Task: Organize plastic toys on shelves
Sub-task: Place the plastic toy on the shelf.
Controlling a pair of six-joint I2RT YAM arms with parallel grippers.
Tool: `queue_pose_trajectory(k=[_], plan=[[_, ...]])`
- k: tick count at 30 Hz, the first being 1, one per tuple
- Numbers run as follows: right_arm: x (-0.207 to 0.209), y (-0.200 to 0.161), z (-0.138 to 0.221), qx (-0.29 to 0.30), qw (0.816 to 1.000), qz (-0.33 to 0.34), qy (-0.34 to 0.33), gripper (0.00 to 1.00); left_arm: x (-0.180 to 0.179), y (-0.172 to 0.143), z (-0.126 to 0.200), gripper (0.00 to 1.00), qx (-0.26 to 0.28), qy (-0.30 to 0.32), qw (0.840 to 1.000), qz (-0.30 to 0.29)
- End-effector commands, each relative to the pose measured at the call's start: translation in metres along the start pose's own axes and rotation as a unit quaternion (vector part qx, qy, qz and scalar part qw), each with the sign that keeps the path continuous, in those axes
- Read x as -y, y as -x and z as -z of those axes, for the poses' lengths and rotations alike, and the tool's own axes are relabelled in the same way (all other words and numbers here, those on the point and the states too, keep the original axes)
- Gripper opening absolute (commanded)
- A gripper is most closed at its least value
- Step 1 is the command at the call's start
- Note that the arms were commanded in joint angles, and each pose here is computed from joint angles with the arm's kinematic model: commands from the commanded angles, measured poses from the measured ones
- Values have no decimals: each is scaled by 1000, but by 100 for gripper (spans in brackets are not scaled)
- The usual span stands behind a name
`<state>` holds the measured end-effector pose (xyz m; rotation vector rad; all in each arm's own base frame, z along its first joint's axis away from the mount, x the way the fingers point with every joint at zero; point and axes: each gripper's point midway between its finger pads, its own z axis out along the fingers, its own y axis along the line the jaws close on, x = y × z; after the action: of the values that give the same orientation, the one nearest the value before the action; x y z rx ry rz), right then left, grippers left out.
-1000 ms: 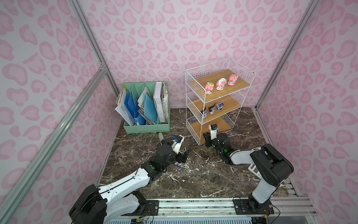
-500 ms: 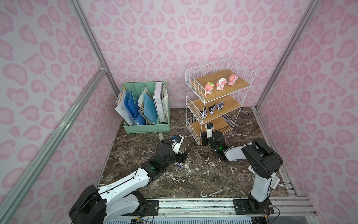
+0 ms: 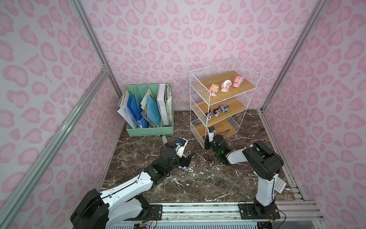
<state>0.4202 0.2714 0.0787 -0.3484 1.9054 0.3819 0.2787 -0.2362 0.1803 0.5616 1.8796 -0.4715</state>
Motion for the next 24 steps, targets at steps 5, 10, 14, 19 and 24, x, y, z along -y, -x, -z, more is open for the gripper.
queue_pose_trajectory(k=[5,10,14,19,24], plan=[[-3,9,0,13,1000,12,-10,39,0,4,1,88,8,-1,1000,-2],[-3,13,2,17,1000,6,-11,45,1,3,0,88,5,-3,1000,-3],[-3,20,8,28,1000,2,-9,52,0,4,1,88,6,-2,1000,-2],[0,32,22,44,999,0,-11,58,0,3,1,88,6,0,1000,2],[9,30,43,47,999,-10,-22,60,-4,-3,3,88,-5,9,1000,14]])
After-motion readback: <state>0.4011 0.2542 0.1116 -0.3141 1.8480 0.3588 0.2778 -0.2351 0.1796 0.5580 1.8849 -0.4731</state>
